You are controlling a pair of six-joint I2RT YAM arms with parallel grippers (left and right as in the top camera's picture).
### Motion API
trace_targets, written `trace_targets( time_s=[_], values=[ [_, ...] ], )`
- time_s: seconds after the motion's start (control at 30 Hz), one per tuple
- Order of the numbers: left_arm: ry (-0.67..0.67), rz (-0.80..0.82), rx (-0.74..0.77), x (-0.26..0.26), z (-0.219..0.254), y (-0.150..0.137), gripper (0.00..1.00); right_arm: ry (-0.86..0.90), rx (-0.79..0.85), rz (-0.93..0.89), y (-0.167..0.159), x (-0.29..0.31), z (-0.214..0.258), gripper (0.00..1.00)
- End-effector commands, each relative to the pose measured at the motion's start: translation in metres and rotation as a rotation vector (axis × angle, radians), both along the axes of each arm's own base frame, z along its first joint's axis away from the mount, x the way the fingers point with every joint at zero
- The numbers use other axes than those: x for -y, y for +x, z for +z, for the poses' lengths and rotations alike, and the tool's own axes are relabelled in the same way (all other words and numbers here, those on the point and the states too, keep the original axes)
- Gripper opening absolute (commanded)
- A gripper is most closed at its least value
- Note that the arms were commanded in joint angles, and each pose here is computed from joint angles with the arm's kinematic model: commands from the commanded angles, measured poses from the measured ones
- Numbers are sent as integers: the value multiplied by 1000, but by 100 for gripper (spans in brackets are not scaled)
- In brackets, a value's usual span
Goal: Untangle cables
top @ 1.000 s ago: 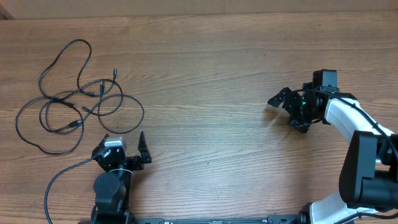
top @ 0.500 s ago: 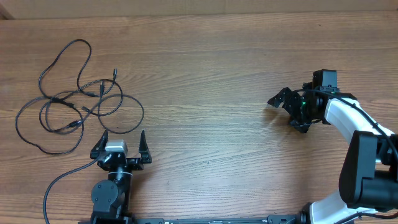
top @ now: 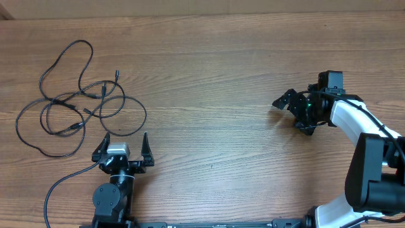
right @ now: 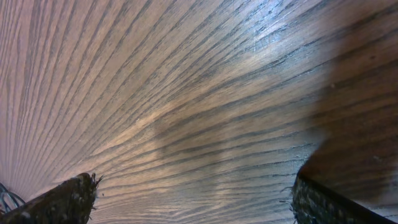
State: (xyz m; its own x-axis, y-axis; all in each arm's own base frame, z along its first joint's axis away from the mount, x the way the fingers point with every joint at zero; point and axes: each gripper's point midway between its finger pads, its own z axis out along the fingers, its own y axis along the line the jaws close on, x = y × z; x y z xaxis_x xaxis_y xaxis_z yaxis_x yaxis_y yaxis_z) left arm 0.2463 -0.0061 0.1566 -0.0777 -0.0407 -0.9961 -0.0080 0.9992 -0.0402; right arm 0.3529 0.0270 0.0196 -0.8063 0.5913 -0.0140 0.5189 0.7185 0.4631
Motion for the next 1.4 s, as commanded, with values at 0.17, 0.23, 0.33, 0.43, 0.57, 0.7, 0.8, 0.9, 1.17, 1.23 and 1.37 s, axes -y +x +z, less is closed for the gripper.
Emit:
trace_targets(
  time_s=[0.17, 0.23, 0.33, 0.43, 0.57, 0.7, 0.8, 0.9, 1.17, 1.23, 1.37],
  values=[
    [21, -20, 8, 4, 1, 0, 100, -31, 12, 0, 2, 5, 1, 100],
    [21, -20, 8, 4, 1, 0, 99, -31, 12, 0, 2, 5, 1, 100],
    [21, -20, 8, 4, 1, 0, 100, -31, 12, 0, 2, 5, 1, 100],
    [21, -20, 8, 4, 1, 0, 100, -31, 12, 0, 2, 5, 1, 100],
    [21, -20, 8, 4, 1, 0, 99, -31, 12, 0, 2, 5, 1, 100],
    [21, -20, 8, 4, 1, 0, 100, -31, 12, 0, 2, 5, 1, 100],
    [21, -20, 8, 4, 1, 0, 99, -31, 12, 0, 2, 5, 1, 100],
    [21, -20, 8, 4, 1, 0, 100, -31, 9, 0, 2, 4, 0, 100],
    [21, -20, 8, 4, 1, 0, 100, -32, 18, 0, 3, 5, 4, 100],
    [21, -20, 8, 4, 1, 0, 100, -36, 48, 3, 5, 4, 13, 100],
    [21, -20, 8, 4, 1, 0, 100, -48, 157, 3, 12, 4, 50, 100]
  ],
)
